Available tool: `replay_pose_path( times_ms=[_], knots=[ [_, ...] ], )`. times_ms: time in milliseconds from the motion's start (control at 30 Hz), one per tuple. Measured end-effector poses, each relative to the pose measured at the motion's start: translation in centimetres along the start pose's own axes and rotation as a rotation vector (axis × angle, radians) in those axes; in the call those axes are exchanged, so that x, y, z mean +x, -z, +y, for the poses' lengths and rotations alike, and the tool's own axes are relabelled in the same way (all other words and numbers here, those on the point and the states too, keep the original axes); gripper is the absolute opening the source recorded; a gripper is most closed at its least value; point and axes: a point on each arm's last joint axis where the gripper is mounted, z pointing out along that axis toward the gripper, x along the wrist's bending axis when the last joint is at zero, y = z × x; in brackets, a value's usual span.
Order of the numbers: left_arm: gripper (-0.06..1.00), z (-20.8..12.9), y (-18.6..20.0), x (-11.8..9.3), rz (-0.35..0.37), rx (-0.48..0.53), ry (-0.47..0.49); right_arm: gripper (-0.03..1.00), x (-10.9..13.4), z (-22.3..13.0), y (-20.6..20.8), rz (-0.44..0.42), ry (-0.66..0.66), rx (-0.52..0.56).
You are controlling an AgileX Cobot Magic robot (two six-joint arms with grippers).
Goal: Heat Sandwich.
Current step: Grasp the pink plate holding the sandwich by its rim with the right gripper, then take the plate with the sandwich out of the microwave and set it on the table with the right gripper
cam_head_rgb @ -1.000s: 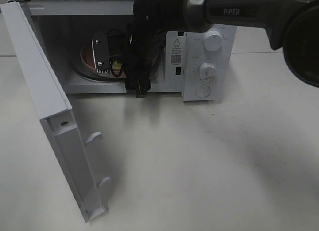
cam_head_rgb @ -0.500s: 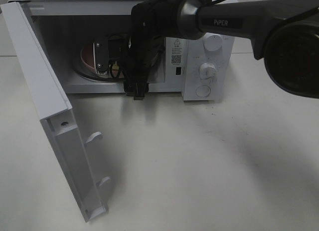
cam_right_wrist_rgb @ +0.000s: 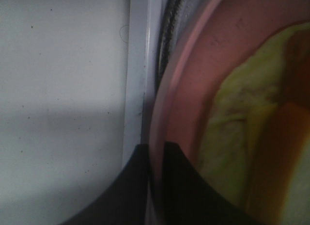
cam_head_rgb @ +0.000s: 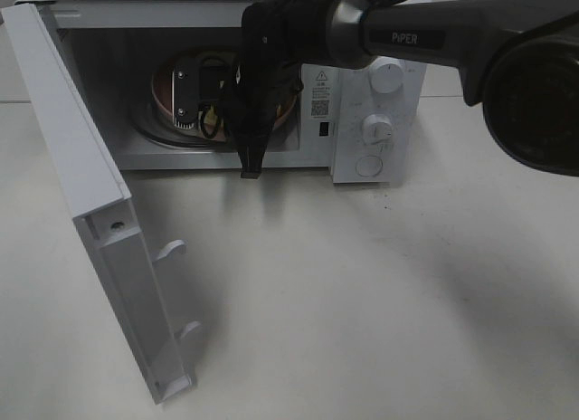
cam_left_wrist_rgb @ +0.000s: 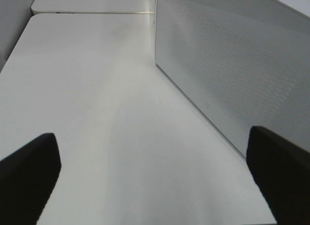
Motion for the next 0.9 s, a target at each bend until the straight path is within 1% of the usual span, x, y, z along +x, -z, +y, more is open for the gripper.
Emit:
replay_pose_path(
  times_ms=[167,300,400,733,900],
  knots=[
    [0.99,0.0,0.0,0.0,0.0,0.0,0.0,0.08,-0.03,0.05,0.0,-0.004,-0.034,-0.006],
    [0.99,0.0,0.0,0.0,0.0,0.0,0.0,0.08,-0.07,0.14,0.0,-0.009,-0.096,-0.011],
    [0.99,0.0,0.0,0.0,0.0,0.0,0.0,0.08,-0.07,0.14,0.0,-0.009,-0.105,-0.011],
    [0.99,0.0,0.0,0.0,0.0,0.0,0.0,0.08,-0.02,0.25,0.16,-0.001,-0.107,-0.01],
    [0.99,0.0,0.0,0.0,0.0,0.0,0.0,0.08,-0.02,0.33,0.73,0.015,-0.077,-0.007]
  ],
)
